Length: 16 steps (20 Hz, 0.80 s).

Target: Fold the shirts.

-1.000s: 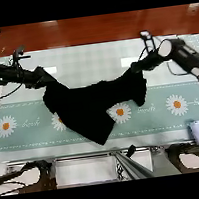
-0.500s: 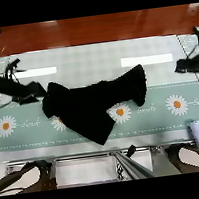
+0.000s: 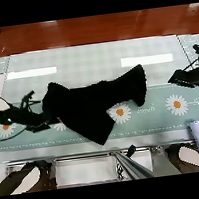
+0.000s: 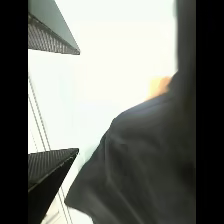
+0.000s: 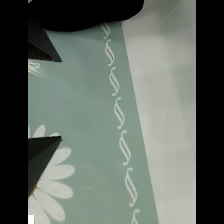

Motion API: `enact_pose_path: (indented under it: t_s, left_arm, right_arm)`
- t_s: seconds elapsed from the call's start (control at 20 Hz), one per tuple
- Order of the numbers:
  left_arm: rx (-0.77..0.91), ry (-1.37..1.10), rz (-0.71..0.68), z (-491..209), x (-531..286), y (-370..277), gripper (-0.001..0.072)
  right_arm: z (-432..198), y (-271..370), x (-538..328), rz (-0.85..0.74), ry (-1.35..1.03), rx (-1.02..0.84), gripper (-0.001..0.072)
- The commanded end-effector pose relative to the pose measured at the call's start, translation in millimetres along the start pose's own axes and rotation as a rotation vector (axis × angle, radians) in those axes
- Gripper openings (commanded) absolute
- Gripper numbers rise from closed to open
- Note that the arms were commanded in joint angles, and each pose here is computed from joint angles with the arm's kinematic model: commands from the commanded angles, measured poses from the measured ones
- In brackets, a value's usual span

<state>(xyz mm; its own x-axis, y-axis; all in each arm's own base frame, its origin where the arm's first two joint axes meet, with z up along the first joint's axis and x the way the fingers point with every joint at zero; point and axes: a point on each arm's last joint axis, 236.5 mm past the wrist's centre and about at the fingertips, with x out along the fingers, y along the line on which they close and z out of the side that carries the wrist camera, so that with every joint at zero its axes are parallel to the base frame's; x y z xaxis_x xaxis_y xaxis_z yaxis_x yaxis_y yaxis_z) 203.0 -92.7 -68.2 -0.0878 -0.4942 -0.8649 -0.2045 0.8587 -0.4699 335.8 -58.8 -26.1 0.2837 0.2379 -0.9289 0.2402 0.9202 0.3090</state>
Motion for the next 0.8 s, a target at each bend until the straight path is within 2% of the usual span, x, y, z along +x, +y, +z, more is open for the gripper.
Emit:
enact_pose_path:
  t_s: [0.0,0.25,0.4,0.45,0.6,0.65,0.7,0.75]
  left_arm:
    - [-0.027,-0.046,-0.121,-5,34,-25,0.0654]
    - [0.023,-0.153,-0.138,15,47,-48,0.0654]
    - [0.026,-0.131,-0.126,12,57,-49,0.0649]
    - [0.002,-0.124,-0.118,13,62,-47,0.0608]
    - [-0.076,-0.14,-0.118,23,72,-43,0.0351]
    - [-0.084,-0.146,-0.12,26,72,-43,0.024]
    - [-0.081,-0.147,-0.12,26,72,-43,0.0077]
    - [-0.071,-0.144,-0.121,25,72,-44,0.0027]
  right_arm:
    - [2,8,1,0.041,-0.014,0.013,0.0533]
    - [-1,9,1,0.044,-0.002,0.013,0.0533]
    - [-1,11,1,0.052,-0.001,0.016,0.0533]
    - [0,13,1,0.063,-0.004,0.021,0.0533]
    - [1,22,0,0.1,-0.008,0.024,0.0533]
    - [1,20,0,0.093,-0.008,0.007,0.0533]
    - [0,17,1,0.079,-0.005,-0.001,0.0532]
    - [-4,11,2,0.062,0.009,-0.01,0.0532]
